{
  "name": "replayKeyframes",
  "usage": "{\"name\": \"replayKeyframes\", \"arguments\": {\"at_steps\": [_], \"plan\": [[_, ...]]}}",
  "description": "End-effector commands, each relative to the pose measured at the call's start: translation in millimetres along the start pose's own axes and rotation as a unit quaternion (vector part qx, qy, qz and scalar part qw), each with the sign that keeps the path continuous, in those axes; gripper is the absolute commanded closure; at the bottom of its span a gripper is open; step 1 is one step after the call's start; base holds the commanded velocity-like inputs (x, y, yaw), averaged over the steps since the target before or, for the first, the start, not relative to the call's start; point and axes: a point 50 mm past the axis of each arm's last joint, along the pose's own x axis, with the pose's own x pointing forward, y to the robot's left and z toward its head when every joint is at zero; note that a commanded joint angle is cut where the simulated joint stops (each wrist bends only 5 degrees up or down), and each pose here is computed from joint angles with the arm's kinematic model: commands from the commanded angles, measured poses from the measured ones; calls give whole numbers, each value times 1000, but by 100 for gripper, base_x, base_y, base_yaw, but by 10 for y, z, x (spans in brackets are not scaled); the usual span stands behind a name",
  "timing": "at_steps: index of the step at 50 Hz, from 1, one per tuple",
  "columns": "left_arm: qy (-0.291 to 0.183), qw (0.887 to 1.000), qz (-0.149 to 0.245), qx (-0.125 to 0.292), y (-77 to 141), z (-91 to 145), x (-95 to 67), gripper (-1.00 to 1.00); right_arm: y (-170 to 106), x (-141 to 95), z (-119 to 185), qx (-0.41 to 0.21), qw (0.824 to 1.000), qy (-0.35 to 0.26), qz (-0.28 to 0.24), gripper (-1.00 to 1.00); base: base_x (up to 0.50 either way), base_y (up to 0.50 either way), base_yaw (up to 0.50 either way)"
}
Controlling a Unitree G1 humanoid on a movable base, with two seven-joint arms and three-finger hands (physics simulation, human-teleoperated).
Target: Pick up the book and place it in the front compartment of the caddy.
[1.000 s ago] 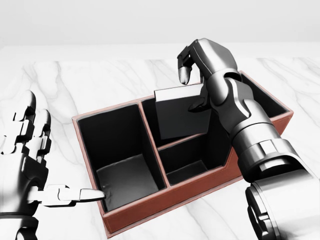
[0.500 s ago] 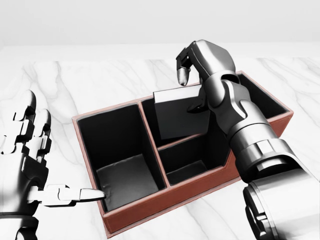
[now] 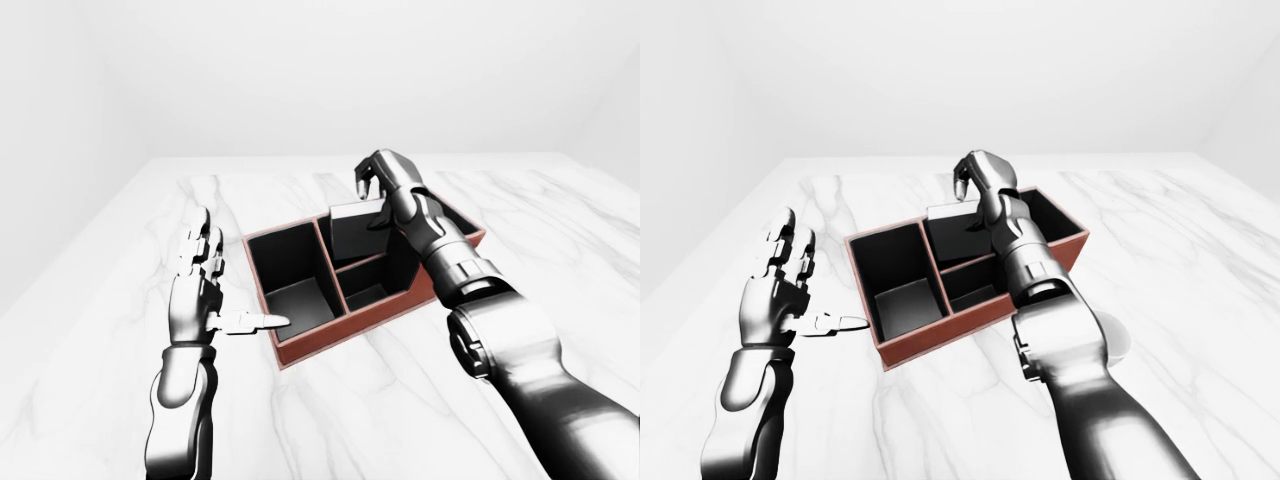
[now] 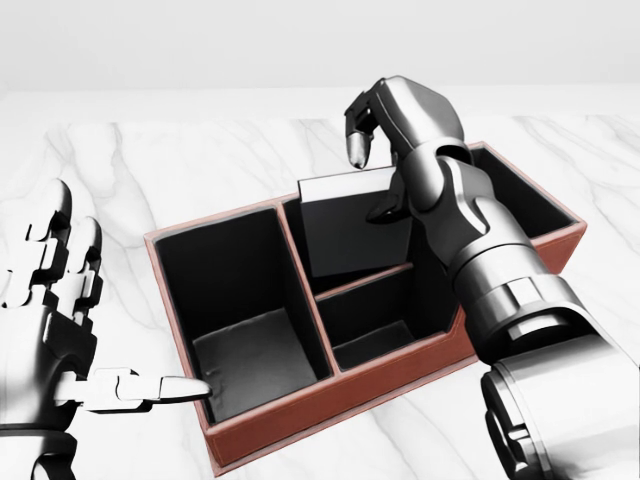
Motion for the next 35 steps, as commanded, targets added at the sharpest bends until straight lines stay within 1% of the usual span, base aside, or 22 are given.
{"name": "replayKeyframes", "arguments": {"at_steps": [1,12,20,35], "plan": [[-5,1000,0,0,2,24,0,-99,-95,25,63,22,999,-5,-25,100,0,0,0],[-6,1000,0,0,3,27,-2,-99,-66,22,66,20,999,-4,-25,100,0,0,0],[-4,1000,0,0,5,19,0,-99,-29,8,44,0,999,-2,-41,100,0,0,0],[-5,1000,-1,-1,-6,22,-2,-99,-36,1,26,-20,998,-2,-60,100,0,0,0]]}}
